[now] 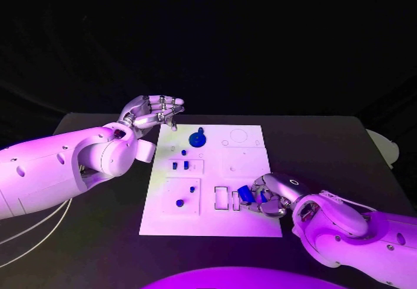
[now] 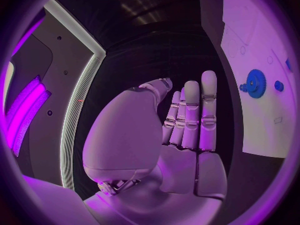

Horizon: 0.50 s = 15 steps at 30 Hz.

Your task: Assemble the parts on the task board

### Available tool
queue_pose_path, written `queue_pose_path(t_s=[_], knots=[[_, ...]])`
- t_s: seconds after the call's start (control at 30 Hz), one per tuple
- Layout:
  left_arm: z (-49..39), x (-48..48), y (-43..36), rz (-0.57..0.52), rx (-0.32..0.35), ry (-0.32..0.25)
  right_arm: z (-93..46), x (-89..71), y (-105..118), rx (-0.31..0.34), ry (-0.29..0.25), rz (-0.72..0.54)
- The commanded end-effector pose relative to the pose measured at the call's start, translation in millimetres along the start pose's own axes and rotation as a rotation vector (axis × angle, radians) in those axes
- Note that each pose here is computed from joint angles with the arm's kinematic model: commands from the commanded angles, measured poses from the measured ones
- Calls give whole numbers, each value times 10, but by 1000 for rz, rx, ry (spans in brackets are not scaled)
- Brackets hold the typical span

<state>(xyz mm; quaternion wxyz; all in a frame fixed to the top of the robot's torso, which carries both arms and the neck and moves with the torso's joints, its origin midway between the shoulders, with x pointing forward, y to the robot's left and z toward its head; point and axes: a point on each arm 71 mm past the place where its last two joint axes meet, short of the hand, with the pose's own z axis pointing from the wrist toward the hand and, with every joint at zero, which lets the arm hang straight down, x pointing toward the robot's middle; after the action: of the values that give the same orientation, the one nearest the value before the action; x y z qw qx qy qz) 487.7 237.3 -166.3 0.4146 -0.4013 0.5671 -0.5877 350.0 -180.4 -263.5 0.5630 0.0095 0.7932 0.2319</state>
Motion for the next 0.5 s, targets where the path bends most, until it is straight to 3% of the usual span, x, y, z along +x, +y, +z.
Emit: queue_pose_path(t_s=[0.03, 0.3, 0.5], knots=[[0, 26, -10, -12, 5, 18, -12, 20, -7, 11, -18, -1], [-1, 22, -10, -11, 5, 16, -92, -101, 40, 0, -120, 109], [5, 32, -9, -11, 6, 18, -124, -202, 117, -16, -155, 183]])
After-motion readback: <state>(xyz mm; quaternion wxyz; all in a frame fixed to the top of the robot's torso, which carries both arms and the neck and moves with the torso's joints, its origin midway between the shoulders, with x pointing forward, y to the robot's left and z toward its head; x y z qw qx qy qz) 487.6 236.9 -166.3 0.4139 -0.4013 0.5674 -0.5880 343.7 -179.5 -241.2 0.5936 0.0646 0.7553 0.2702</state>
